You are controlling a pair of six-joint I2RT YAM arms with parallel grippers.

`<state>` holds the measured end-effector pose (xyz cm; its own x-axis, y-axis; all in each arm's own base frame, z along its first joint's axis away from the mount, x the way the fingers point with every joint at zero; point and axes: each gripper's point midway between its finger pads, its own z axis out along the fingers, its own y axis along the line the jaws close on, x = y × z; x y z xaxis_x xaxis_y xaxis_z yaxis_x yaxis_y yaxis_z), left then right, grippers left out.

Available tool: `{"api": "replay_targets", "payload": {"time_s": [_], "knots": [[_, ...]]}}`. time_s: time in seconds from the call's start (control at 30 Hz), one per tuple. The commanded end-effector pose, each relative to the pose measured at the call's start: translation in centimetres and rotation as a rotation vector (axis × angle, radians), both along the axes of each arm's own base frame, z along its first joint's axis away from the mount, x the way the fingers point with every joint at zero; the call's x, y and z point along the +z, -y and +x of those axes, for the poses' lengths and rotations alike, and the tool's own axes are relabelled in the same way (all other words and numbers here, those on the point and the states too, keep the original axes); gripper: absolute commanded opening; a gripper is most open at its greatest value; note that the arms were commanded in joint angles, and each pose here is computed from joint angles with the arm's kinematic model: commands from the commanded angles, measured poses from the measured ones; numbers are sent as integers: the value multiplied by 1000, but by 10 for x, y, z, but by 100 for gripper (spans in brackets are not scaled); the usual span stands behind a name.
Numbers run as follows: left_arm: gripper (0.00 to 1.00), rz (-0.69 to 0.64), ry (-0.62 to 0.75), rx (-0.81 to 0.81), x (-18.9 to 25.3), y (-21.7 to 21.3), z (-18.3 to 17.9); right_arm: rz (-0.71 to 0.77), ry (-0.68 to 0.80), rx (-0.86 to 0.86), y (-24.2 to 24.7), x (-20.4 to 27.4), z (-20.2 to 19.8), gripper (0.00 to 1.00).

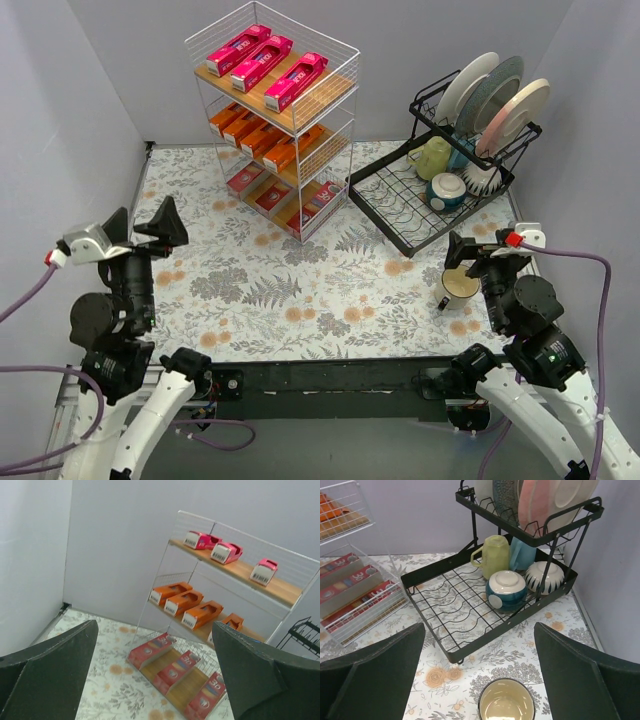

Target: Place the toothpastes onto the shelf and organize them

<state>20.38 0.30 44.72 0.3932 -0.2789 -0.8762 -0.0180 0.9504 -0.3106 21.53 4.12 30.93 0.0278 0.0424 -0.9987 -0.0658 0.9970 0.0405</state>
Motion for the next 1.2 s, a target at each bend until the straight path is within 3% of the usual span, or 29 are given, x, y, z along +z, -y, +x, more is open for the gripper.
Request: {"api": "replay_targets", "payload": {"time_s": [0.0,0.3,0.6,1.17], "knots": [[98,-53,-24,26,-33,-14,-20,55,90,-88,20,28,-5,99],[98,-101,-30,35,-68,-16,-20,57,88,-111,25,22,-6,99],[98,-69,-34,64,-64,-15,-6,51,77,-117,27,17,-8,99],[98,-92,22,124,-44,-32,-23,58,85,-137,32,15,-10,99]]}}
